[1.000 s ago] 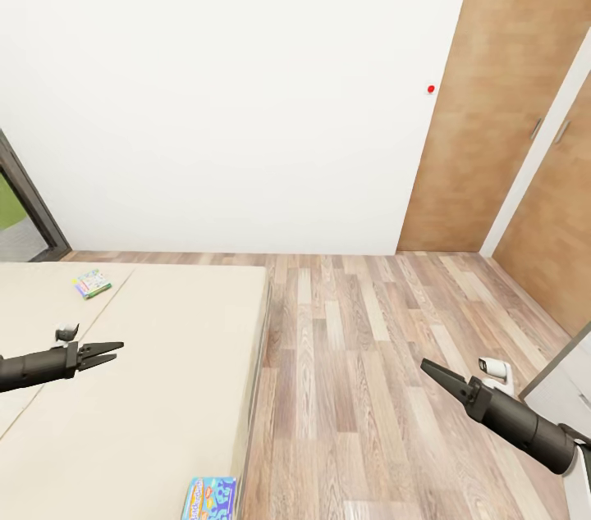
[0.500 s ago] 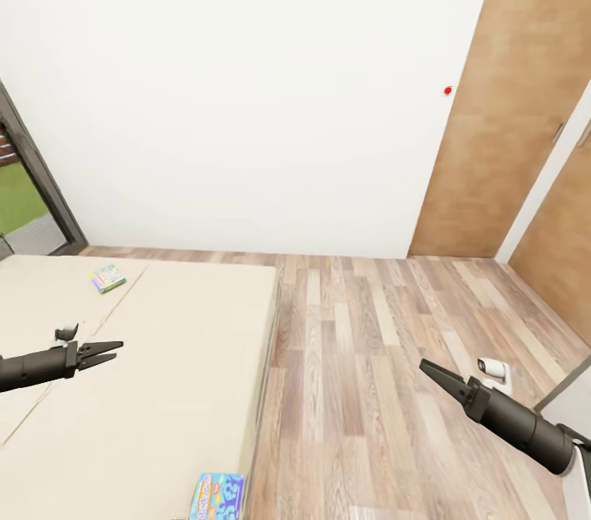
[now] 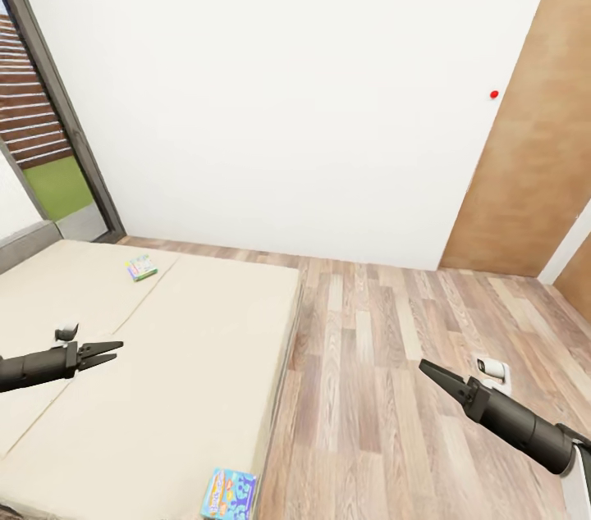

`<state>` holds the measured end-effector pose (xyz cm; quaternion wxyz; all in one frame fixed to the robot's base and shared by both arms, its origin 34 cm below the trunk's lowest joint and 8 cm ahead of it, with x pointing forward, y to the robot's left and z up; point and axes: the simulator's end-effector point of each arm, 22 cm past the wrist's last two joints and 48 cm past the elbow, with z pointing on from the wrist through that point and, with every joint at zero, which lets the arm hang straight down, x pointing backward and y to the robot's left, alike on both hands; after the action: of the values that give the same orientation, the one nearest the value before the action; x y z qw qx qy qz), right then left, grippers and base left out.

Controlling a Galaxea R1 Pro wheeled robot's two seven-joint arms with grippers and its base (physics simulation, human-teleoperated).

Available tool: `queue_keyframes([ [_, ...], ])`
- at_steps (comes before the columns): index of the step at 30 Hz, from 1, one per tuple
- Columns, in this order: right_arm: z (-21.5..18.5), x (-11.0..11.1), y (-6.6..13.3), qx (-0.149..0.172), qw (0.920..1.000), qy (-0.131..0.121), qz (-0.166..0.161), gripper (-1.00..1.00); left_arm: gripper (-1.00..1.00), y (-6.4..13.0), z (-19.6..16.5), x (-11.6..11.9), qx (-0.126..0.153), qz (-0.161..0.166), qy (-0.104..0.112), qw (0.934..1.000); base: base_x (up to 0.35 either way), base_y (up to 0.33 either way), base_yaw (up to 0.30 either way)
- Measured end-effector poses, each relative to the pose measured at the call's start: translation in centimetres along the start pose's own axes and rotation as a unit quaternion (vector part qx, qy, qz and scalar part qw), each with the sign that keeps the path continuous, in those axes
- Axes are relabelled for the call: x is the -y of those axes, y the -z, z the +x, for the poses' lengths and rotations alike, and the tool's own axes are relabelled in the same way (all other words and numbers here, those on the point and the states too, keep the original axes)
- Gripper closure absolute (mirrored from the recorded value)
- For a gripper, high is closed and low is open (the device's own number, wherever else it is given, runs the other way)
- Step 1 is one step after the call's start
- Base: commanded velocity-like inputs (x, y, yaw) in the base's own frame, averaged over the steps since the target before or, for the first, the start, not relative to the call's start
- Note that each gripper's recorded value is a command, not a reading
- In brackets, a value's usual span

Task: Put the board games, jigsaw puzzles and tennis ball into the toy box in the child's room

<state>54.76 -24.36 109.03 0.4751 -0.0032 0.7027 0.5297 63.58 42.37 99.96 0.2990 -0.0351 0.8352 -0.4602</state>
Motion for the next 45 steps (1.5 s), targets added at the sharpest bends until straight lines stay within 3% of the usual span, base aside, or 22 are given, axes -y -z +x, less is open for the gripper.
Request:
queue_keyframes([
  [14, -0.03, -0.14, -0.01, 0.0, 1.0, 0.001, -0.002, -1.0, -1.0, 0.08, -0.03, 0.01, 0.001, 0.0, 0.0, 1.0, 0.038, -0.01, 0.117],
  [45, -0.3, -0.6, 0.03, 0.003, 1.0, 0.005, -0.006, -1.0, -1.0, 0.34, -0.3, 0.46, 0.004, 0.002, -0.005, 1.0, 0.038, -0.033, 0.271],
])
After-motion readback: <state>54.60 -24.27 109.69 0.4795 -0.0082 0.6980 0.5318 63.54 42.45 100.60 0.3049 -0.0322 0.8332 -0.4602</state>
